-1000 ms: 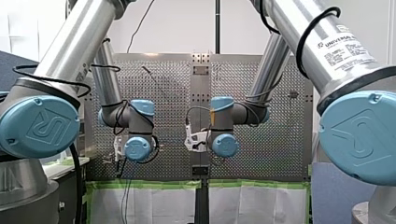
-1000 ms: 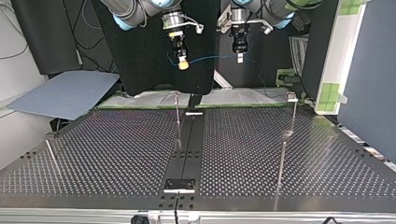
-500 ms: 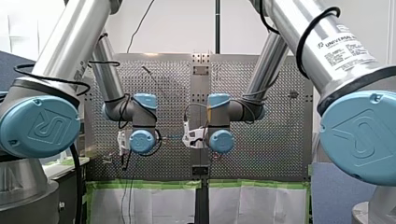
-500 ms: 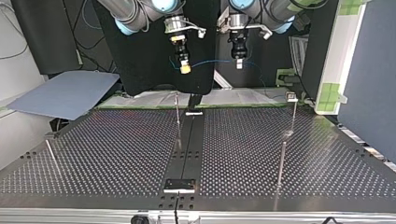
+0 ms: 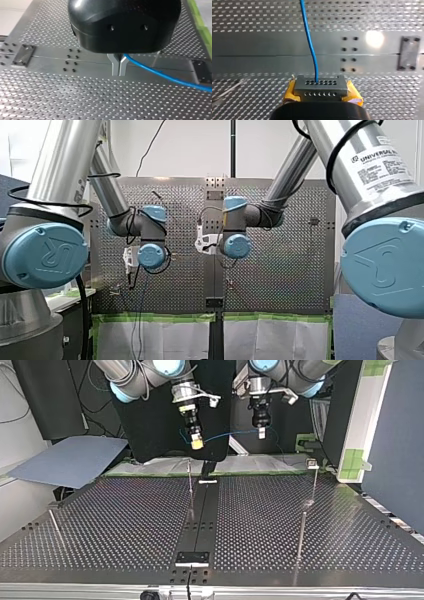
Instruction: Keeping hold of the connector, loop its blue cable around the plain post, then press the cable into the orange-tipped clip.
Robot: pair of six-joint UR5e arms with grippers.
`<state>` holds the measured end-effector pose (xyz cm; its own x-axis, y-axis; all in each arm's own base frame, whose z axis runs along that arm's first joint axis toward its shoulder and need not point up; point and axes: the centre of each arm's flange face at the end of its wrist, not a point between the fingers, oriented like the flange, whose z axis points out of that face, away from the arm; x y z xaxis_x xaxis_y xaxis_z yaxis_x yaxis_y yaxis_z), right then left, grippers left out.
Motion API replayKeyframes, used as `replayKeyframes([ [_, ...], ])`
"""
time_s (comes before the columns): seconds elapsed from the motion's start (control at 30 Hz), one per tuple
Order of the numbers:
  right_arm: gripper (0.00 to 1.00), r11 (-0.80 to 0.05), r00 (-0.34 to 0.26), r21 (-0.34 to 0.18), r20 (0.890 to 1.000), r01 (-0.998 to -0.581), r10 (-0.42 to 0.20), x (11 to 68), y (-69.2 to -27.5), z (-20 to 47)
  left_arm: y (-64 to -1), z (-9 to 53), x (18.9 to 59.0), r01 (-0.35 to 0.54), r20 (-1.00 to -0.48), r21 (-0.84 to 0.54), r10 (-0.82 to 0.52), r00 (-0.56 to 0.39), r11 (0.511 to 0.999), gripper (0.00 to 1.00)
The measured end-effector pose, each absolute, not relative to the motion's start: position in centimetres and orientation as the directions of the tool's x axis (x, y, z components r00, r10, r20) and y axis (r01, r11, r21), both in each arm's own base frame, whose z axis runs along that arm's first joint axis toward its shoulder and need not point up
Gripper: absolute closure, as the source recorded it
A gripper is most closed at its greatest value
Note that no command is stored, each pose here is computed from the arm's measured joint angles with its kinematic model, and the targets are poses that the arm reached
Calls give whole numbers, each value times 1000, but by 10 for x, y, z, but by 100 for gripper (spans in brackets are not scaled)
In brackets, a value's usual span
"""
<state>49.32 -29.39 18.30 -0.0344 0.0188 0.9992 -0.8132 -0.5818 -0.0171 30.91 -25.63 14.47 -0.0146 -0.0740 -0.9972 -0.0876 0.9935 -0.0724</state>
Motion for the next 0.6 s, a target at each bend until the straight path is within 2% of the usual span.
replayKeyframes([
  [0.37, 100, -582, -113, -51, 991, -812, 72, 495, -319, 270, -255, 206, 334, -143, -991, -125, -117, 65, 982, 100],
  [0.6, 100, -593, -123, -48, 989, -804, 87, 494, -336, 302, -250, 253, 348, -206, -981, -168, -143, 131, 964, 100],
])
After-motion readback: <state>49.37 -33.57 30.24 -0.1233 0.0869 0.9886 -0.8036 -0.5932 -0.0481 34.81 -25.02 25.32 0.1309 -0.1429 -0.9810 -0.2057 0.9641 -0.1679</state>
